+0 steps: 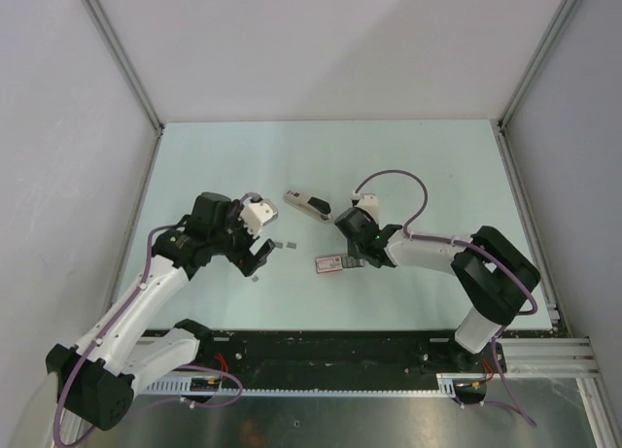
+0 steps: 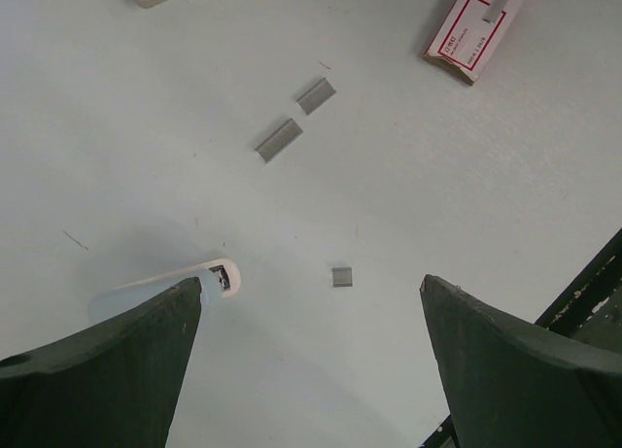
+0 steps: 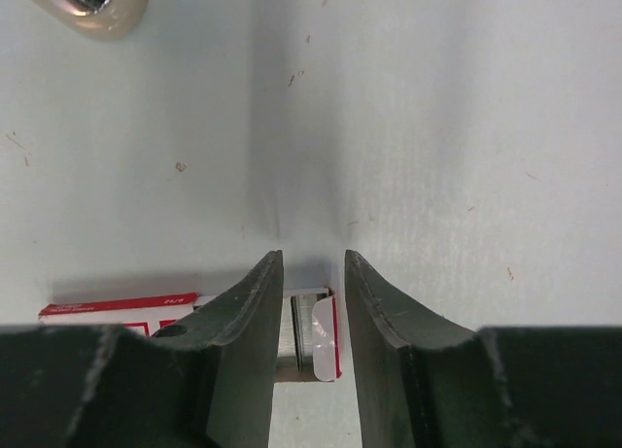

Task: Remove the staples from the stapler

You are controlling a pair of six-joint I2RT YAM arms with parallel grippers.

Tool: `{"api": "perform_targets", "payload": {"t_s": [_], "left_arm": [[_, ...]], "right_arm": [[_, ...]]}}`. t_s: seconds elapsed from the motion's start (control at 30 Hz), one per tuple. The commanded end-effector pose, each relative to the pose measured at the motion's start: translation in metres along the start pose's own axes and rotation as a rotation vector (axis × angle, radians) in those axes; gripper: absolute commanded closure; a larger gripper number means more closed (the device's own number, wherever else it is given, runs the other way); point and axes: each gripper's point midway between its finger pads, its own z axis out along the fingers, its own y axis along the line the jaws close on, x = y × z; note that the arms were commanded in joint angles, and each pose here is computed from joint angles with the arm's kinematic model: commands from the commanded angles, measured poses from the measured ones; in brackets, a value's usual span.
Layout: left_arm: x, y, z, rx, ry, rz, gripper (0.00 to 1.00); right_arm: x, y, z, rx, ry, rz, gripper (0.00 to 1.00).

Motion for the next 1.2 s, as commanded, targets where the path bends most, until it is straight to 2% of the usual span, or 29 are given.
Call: {"api": "perform_targets", "payload": {"t_s": [0.0, 0.33, 0.67, 0.97, 1.17], "left_arm": [[-0.006, -0.001, -0.004, -0.003, -0.029, 0.027, 0.01], [-0.006, -0.001, -0.002, -0.002, -0.019, 0.030, 0.00], [-0.014, 0.004, 0.020, 0.029, 0.052, 0.100, 0.01], [-0.026, 0.006, 0.060, 0.079, 0.132, 0.173, 0.01], [-0.019, 0.007, 0.092, 0.120, 0.208, 0.312, 0.01]], "right_arm": [[-0.018, 0.002, -0.005, -0.015, -0.051, 0.063, 0.63], [0.001, -0.010, 0.012, 0.052, -0.006, 0.042, 0.64], [0.017, -0.017, -0.006, 0.059, 0.001, 0.037, 0.65], [-0.003, -0.012, -0.015, -0.003, -0.032, 0.087, 0.63], [-0.040, -0.010, -0.023, -0.085, -0.108, 0.149, 0.57]]}}
